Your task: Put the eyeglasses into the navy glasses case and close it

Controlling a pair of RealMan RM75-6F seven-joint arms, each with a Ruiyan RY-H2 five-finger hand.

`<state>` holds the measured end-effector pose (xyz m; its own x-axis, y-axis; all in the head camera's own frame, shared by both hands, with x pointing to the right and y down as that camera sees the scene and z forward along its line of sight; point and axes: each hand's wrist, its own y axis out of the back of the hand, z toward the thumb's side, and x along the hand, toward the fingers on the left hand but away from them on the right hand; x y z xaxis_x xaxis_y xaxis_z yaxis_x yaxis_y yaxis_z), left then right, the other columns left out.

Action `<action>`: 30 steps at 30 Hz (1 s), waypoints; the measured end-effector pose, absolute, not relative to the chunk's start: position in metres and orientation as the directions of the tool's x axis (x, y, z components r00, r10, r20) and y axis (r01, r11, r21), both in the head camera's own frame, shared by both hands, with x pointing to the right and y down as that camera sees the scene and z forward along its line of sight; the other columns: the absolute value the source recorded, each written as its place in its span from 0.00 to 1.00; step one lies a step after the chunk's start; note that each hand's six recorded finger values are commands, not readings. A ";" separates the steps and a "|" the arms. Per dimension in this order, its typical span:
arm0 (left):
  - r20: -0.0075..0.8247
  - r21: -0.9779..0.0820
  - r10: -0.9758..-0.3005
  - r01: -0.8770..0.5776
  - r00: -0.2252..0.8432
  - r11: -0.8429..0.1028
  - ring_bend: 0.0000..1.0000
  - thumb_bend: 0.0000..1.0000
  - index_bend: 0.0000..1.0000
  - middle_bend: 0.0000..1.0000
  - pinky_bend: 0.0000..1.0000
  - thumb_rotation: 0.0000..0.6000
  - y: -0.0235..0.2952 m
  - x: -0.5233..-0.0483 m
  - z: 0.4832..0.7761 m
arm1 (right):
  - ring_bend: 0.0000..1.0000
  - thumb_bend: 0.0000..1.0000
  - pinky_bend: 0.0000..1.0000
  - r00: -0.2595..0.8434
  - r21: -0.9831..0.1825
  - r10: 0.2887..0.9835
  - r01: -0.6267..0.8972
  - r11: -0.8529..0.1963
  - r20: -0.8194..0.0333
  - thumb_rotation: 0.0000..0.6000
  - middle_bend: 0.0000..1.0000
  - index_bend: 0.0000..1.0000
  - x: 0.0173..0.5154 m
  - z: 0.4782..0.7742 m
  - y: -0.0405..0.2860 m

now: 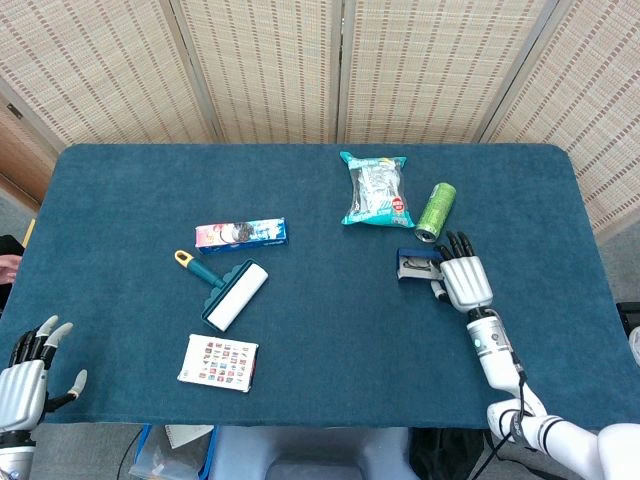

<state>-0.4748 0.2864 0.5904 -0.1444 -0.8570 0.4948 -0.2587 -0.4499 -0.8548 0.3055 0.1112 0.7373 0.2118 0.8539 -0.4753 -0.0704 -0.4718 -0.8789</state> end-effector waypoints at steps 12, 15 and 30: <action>0.496 -0.855 -0.854 -0.259 -0.154 -0.450 0.06 0.33 0.14 0.05 0.00 1.00 0.288 -0.477 0.591 | 0.00 0.45 0.00 0.156 -0.873 0.860 -0.109 -0.475 -0.487 1.00 0.13 0.19 0.303 0.754 0.074; 0.498 -0.854 -0.853 -0.260 -0.156 -0.451 0.06 0.33 0.14 0.05 0.00 1.00 0.289 -0.478 0.591 | 0.00 0.45 0.00 0.145 -0.865 0.854 -0.136 -0.483 -0.500 1.00 0.09 0.11 0.303 0.759 0.069; 0.504 -0.853 -0.846 -0.258 -0.175 -0.454 0.06 0.33 0.14 0.05 0.00 1.00 0.293 -0.483 0.591 | 0.00 0.45 0.00 0.095 -0.839 0.846 -0.232 -0.493 -0.524 1.00 0.02 0.04 0.308 0.776 0.053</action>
<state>-0.4834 0.2925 0.5909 -0.1751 -0.8460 0.5036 -0.2578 -0.4542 -0.8528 0.3079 0.0533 0.7763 0.0949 0.8464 -0.5240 -0.2318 -0.4931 -0.8385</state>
